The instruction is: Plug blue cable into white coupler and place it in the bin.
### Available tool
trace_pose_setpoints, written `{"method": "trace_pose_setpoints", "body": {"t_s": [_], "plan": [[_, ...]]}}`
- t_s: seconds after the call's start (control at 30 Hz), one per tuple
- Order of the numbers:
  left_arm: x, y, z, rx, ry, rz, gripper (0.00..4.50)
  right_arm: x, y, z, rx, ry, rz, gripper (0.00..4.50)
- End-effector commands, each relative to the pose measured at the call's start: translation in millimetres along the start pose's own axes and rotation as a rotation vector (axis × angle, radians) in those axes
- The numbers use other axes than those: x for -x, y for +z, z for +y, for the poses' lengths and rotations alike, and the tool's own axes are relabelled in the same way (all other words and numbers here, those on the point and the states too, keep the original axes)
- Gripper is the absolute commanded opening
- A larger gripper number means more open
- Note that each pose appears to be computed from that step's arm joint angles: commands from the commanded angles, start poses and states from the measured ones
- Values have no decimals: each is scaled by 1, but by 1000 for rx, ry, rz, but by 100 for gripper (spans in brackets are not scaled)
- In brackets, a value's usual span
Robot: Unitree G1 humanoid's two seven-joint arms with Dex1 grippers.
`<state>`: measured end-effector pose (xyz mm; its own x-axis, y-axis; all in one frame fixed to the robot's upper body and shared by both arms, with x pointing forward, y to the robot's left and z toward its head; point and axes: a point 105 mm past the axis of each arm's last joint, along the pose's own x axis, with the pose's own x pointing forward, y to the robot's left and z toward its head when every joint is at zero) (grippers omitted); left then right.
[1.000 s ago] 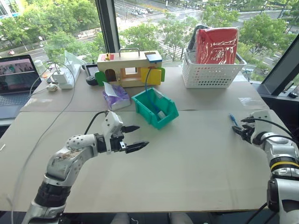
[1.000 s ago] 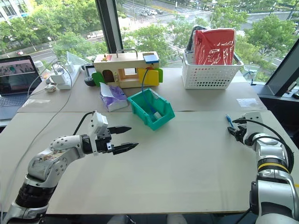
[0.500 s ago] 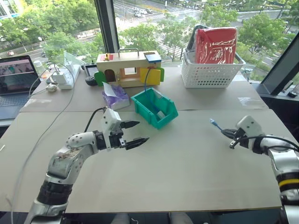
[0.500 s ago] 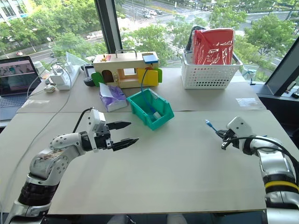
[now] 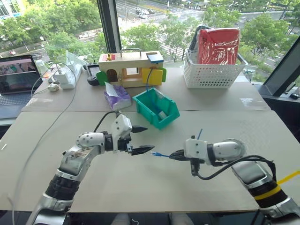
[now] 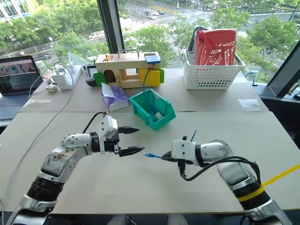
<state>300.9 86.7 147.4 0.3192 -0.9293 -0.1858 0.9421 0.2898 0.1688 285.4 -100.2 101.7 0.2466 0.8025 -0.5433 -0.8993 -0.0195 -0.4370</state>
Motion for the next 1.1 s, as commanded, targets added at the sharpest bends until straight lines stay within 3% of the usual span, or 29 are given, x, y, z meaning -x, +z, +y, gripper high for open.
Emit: {"method": "trace_pose_setpoints", "body": {"t_s": [0.03,0.47,0.83,0.87,1.1], "plan": [[2,-10,-13,8,-67,40,422,-2,0,9,6,53,-9,5],[-3,-31,-28,-105,-205,185,422,-10,-1,32,-2,158,-16,5],[-18,-35,-27,-244,-314,264,422,-9,1,25,-11,147,-31,5],[-19,-34,-27,-251,-318,262,422,-8,3,24,-37,148,-42,71],[-21,-31,-27,-255,-332,257,422,-2,5,18,-36,118,-33,302]]}}
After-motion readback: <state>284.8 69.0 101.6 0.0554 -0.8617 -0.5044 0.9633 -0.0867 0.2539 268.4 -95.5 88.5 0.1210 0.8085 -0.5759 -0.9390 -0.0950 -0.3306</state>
